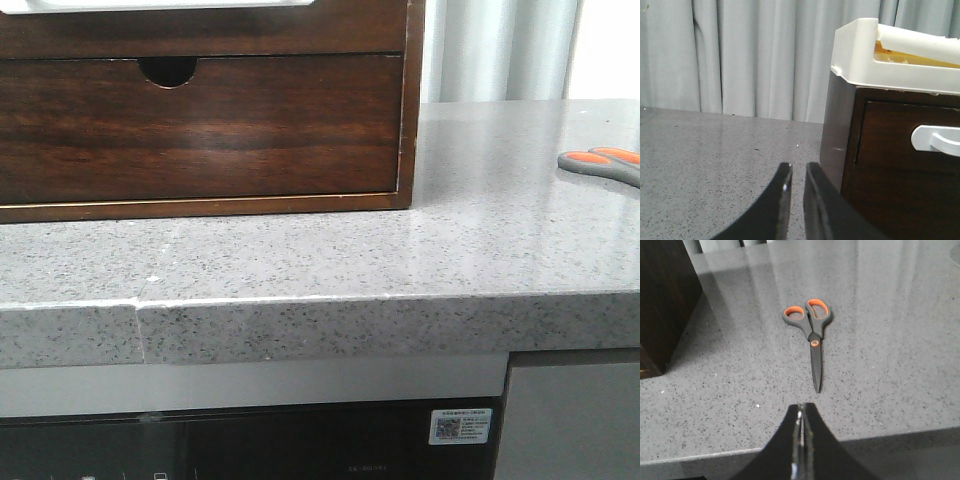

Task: Put scissors in drawer with both arms
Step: 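Move the left gripper toward the white handle of the wooden drawer, then close the left gripper on the white drawer handle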

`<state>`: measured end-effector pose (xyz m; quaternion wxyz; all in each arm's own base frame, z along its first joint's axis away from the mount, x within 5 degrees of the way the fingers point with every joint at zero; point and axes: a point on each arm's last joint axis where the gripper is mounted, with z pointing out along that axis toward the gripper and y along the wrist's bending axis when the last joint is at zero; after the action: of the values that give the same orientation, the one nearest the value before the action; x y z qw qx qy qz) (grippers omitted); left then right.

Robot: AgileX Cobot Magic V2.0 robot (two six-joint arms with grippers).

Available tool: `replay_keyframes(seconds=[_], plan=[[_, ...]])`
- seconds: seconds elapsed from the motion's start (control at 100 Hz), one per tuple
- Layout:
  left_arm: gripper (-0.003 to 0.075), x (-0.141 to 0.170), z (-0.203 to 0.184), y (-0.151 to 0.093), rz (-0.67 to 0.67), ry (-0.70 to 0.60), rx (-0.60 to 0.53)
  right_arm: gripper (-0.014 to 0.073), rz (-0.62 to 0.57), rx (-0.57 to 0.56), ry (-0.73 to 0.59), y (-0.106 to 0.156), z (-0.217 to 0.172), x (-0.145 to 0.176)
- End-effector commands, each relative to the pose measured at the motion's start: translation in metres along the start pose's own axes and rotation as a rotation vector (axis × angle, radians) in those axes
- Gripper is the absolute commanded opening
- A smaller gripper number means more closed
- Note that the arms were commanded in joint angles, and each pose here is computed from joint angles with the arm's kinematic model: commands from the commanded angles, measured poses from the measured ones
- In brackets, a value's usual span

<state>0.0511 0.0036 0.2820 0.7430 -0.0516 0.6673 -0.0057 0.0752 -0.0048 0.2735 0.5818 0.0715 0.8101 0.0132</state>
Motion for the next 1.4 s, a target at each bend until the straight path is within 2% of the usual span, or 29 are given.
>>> replay_keyframes(seconds=[0.0,0.08,0.14,0.31,0.44,0.67,0.75,0.94,1.06,1.39], plan=[[0.0092,-0.016,0.002,-0.001,-0.005,-0.080,0.008,-0.0106,-0.008,-0.001,-0.077,0.001,-0.001,-0.017],[0.0197,-0.017,0.003,-0.002,-0.005,-0.091,0.009,-0.0106,-0.008,-0.001,-0.072,0.001,-0.001,-0.016],[0.0240,-0.019,0.003,-0.002,-0.016,-0.114,0.012,-0.0106,-0.008,-0.001,-0.072,0.001,-0.001,-0.016],[0.0248,-0.024,0.003,-0.002,0.012,-0.184,0.018,-0.0106,-0.008,-0.001,-0.071,0.001,-0.001,-0.016],[0.0266,-0.025,0.003,-0.003,0.171,-0.198,0.014,-0.0106,-0.008,-0.001,-0.071,0.001,-0.001,-0.016],[0.0321,-0.023,0.023,-0.006,0.250,-0.105,0.041,-0.0106,-0.008,-0.001,-0.071,0.001,-0.001,-0.016],[0.0321,-0.026,0.033,-0.011,0.312,-0.100,0.097,-0.0106,-0.008,-0.001,-0.071,0.001,-0.001,-0.016],[0.0321,-0.028,0.057,-0.037,0.540,-0.142,0.325,-0.0106,-0.008,-0.001,-0.071,0.001,-0.001,-0.016],[0.0321,-0.023,0.072,-0.053,0.666,-0.109,0.450,-0.0106,-0.008,-0.001,-0.069,0.001,-0.001,-0.016],[0.0321,-0.019,0.098,-0.086,0.897,-0.145,0.677,-0.0106,-0.008,0.001,-0.046,0.001,-0.001,-0.014]])
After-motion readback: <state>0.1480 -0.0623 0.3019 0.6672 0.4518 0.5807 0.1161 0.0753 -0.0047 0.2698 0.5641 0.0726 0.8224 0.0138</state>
